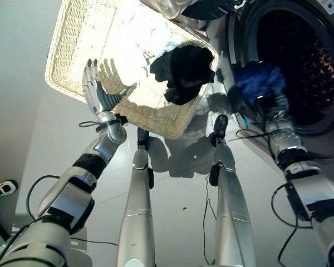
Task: Put the clothes into the washing machine.
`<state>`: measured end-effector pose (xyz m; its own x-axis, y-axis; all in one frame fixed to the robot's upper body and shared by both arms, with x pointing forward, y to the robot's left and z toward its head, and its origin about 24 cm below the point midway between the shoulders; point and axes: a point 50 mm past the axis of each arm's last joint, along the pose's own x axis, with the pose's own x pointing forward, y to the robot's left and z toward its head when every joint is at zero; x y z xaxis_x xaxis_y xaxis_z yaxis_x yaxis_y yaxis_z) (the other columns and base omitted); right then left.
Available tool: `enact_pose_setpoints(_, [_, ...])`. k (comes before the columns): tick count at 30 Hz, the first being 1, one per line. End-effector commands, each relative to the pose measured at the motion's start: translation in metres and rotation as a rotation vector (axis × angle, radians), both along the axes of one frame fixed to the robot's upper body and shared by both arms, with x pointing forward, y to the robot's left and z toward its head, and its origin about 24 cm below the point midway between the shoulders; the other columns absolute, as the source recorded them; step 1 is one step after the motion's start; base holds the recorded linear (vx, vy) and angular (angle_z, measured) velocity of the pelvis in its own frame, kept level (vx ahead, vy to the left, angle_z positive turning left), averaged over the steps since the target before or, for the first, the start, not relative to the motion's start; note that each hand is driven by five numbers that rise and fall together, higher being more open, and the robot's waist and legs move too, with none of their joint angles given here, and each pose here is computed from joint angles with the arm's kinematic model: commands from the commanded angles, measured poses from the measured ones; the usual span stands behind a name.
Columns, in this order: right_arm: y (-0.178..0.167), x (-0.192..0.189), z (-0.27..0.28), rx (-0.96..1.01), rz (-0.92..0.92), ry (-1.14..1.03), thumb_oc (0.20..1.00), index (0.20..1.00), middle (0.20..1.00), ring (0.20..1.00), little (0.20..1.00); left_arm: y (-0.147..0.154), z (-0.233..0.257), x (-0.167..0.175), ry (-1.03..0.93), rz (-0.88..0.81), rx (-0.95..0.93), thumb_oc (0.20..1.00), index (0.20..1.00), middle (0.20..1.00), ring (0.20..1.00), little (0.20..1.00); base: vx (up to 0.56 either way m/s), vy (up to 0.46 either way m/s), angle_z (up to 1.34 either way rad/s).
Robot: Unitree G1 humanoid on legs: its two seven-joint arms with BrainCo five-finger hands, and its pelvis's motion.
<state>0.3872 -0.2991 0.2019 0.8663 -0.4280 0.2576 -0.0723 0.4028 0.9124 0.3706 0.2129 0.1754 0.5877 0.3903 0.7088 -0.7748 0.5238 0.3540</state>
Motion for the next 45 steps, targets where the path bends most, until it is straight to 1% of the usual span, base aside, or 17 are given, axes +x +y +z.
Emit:
enact_pose_setpoints(1, [-0.053,-0.041,0.063,0.006,-0.397,-0.217,0.200,0.200,0.200,0.200,0.200,0.024,0.001,-0.010,-0.043,0.044,0.000,1.000,1.000,1.000,1.000,1.000,0.01,-0.035,-0.09])
enact_pose_setpoints(5, [-0.077,-0.082,0.105,0.001,-0.613,-0.356,0.200,0.200,0.200,0.200,0.200,0.052,0.001,-0.018,-0.025,0.098,0.010,1.000,1.000,1.000,1.000,1.000,0.01,-0.028,-0.07])
enact_pose_setpoints(7, [-0.079,-0.088,0.114,-0.041,-0.625,-0.371,0.200,0.200,0.200,0.200,0.200,0.059,0.005,-0.019,-0.021,0.110,0.016,1.000,1.000,1.000,1.000,1.000,0.00,0.000,-0.02])
enact_pose_setpoints(8, [-0.079,-0.090,0.118,-0.063,-0.616,-0.378,0.272,0.272,0.272,0.272,0.272,0.061,0.007,-0.019,-0.022,0.115,0.017,1.000,1.000,1.000,1.000,1.000,0.00,0.000,0.00])
enact_pose_setpoints(9, [-0.079,-0.090,0.122,-0.080,-0.605,-0.385,0.545,0.545,0.545,0.545,0.545,0.065,0.012,-0.018,-0.023,0.119,0.020,1.000,1.000,1.000,1.000,1.000,-0.01,0.013,-0.04])
enact_pose_setpoints(10, [-0.079,-0.089,0.123,-0.101,-0.594,-0.374,0.868,0.868,0.868,0.868,0.868,0.067,0.015,-0.018,-0.021,0.121,0.024,1.000,1.000,1.000,1.000,1.000,-0.01,0.010,-0.04])
enact_pose_setpoints(11, [-0.080,-0.087,0.122,-0.116,-0.584,-0.355,1.000,1.000,1.000,1.000,1.000,0.068,0.016,-0.017,-0.019,0.122,0.027,1.000,1.000,1.000,1.000,1.000,0.01,0.000,-0.05])
enact_pose_setpoints(13, [-0.081,-0.078,0.113,-0.137,-0.546,-0.282,1.000,1.000,1.000,1.000,1.000,0.070,0.022,-0.015,-0.009,0.119,0.043,1.000,1.000,1.000,1.000,1.000,0.02,-0.024,-0.05])
enact_pose_setpoints(15, [-0.080,-0.067,0.105,-0.246,-0.566,-0.093,1.000,1.000,1.000,1.000,1.000,0.064,0.025,-0.011,-0.005,0.108,0.061,1.000,1.000,1.000,1.000,1.000,0.01,-0.043,-0.02])
enact_pose_setpoints(16, [-0.077,-0.055,0.096,-0.402,-0.615,0.155,1.000,1.000,1.000,1.000,1.000,0.059,0.025,-0.008,0.002,0.098,0.075,1.000,1.000,1.000,1.000,1.000,0.00,0.000,0.00])
enact_pose_setpoints(18, [-0.075,-0.050,0.092,-0.508,-0.661,0.282,1.000,1.000,1.000,1.000,1.000,0.056,0.029,-0.006,-0.007,0.093,0.089,1.000,1.000,1.000,1.000,1.000,0.00,-0.016,0.04])
enact_pose_setpoints(21, [-0.078,-0.042,0.085,-0.765,-0.792,0.669,1.000,1.000,1.000,1.000,1.000,0.045,0.040,-0.001,-0.017,0.072,0.129,1.000,1.000,1.000,1.000,1.000,-0.01,-0.039,0.04])
enact_pose_setpoints(23, [-0.075,-0.039,0.088,-0.917,-0.862,0.820,1.000,1.000,1.000,1.000,1.000,0.040,0.044,0.002,-0.012,0.058,0.158,1.000,1.000,1.000,1.000,1.000,-0.01,-0.049,0.08])
enact_pose_setpoints(26, [-0.064,-0.035,0.103,-1.080,-0.983,0.927,1.000,1.000,1.000,1.000,1.000,0.035,0.052,0.006,-0.002,0.059,0.213,1.000,1.000,1.000,1.000,1.000,-0.01,-0.023,0.06])
enact_pose_setpoints(30, [-0.042,-0.027,0.119,-1.216,-1.075,0.919,1.000,1.000,1.000,1.000,1.000,0.029,0.062,0.011,0.010,0.083,0.282,1.000,1.000,1.000,1.000,1.000,-0.02,0.012,0.05])
enact_pose_setpoints(36, [-0.002,-0.013,0.123,-1.387,-1.177,0.758,1.000,1.000,1.000,1.000,1.000,0.021,0.079,0.021,0.040,0.160,0.430,1.000,1.000,1.000,1.000,1.000,-0.02,0.057,0.01])
enact_pose_setpoints(45, [0.041,0.001,0.096,-1.531,-1.130,0.561,1.000,1.000,1.000,1.000,1.000,0.007,0.095,0.028,0.001,0.198,0.484,1.000,1.000,1.000,1.000,1.000,-0.02,0.073,0.02])
